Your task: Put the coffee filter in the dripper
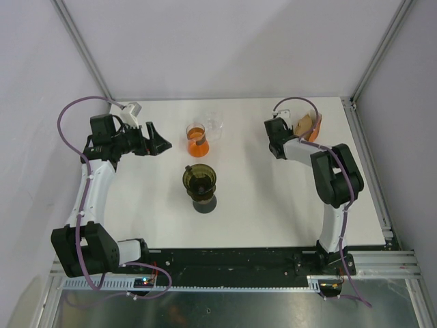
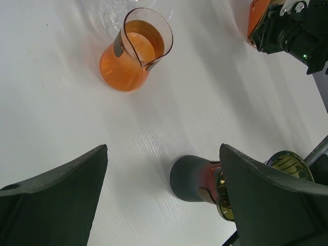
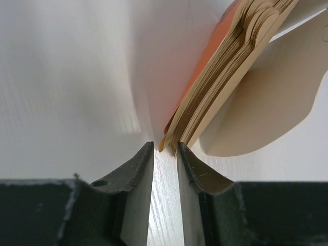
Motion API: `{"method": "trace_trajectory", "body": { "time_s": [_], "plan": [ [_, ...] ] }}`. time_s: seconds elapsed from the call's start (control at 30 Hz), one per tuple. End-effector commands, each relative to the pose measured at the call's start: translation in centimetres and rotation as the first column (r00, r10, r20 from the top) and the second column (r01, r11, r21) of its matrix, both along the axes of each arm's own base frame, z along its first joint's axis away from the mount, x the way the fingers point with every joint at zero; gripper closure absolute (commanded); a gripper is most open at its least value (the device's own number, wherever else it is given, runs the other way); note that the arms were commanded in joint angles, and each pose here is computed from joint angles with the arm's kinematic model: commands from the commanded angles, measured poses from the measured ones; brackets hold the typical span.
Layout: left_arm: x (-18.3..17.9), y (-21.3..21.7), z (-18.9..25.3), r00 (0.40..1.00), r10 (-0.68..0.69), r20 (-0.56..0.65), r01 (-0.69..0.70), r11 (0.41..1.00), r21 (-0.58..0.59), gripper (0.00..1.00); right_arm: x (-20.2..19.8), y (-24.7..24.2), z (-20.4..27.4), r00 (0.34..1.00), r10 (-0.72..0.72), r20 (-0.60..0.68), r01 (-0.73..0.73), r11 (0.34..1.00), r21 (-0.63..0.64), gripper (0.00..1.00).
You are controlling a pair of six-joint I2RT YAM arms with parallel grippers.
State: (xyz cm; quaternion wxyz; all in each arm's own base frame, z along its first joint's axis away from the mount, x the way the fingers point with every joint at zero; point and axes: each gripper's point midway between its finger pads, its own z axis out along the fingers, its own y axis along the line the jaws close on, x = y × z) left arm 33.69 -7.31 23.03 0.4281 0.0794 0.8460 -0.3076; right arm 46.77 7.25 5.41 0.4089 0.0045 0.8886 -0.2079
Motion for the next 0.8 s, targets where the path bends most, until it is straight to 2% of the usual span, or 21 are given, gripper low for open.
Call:
{"method": "trace_trajectory", "body": {
  "time_s": [0.0, 0.33, 0.77],
  "plan": [
    [0.0, -0.1, 0.9, 0.999, -0.018, 0.034, 0.018, 1.000, -0.018, 0.06, 1.4, -0.1, 1.8, 0.998, -0.038, 0.055, 0.040, 0.999, -0.035, 0.72],
    [0.0, 0.0, 0.8, 0.999, -0.020, 0.030, 0.020, 0.999, -0.027, 0.06, 2.2, -0.1, 0.5, 0.998, -0.057, -0.016, 0.055, 0.994, -0.097, 0.74],
    [-0.2, -0.1, 1.0, 0.999, -0.029, 0.033, 0.030, 0.999, -0.038, 0.06, 2.1, -0.8, 0.9, 0.994, -0.106, -0.011, 0.103, 0.980, -0.173, 0.77]
  ]
}}
